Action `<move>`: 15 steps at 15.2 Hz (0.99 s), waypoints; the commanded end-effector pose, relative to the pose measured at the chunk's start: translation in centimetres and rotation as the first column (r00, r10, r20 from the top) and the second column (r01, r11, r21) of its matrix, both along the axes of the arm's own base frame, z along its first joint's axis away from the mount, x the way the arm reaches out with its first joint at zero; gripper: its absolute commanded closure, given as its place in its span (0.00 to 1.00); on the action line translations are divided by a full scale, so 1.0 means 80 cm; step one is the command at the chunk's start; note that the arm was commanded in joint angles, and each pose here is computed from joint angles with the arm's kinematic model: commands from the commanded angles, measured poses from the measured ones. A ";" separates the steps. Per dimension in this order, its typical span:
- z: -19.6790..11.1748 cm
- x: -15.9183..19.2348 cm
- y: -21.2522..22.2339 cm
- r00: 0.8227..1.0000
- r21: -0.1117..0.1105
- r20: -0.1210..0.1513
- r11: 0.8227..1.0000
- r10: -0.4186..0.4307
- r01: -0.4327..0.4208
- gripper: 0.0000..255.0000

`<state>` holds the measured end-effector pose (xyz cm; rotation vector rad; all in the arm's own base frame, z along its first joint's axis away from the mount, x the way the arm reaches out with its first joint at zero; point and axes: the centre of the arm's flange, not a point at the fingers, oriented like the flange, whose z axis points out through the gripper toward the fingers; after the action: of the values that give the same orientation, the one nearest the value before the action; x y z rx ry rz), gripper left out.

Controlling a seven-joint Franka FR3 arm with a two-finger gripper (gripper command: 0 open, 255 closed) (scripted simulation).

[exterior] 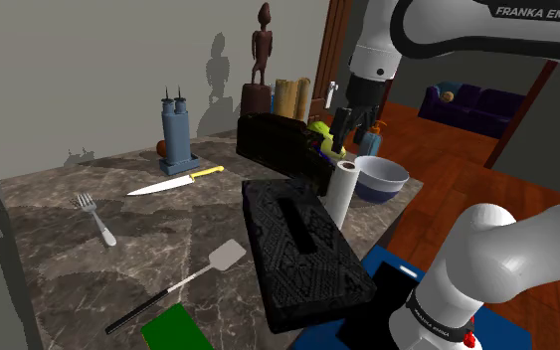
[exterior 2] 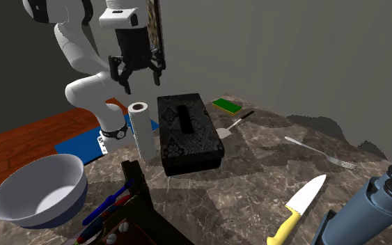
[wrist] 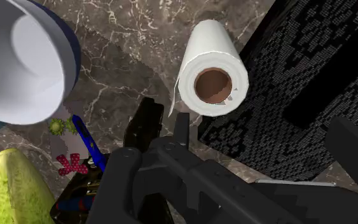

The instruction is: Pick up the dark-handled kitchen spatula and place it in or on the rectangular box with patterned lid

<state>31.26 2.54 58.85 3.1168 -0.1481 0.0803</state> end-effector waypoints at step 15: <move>-0.107 -0.022 0.195 0.830 0.033 -0.039 0.829 -0.557 0.558 0.00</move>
<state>29.19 16.97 50.86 2.9873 -0.9834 0.0278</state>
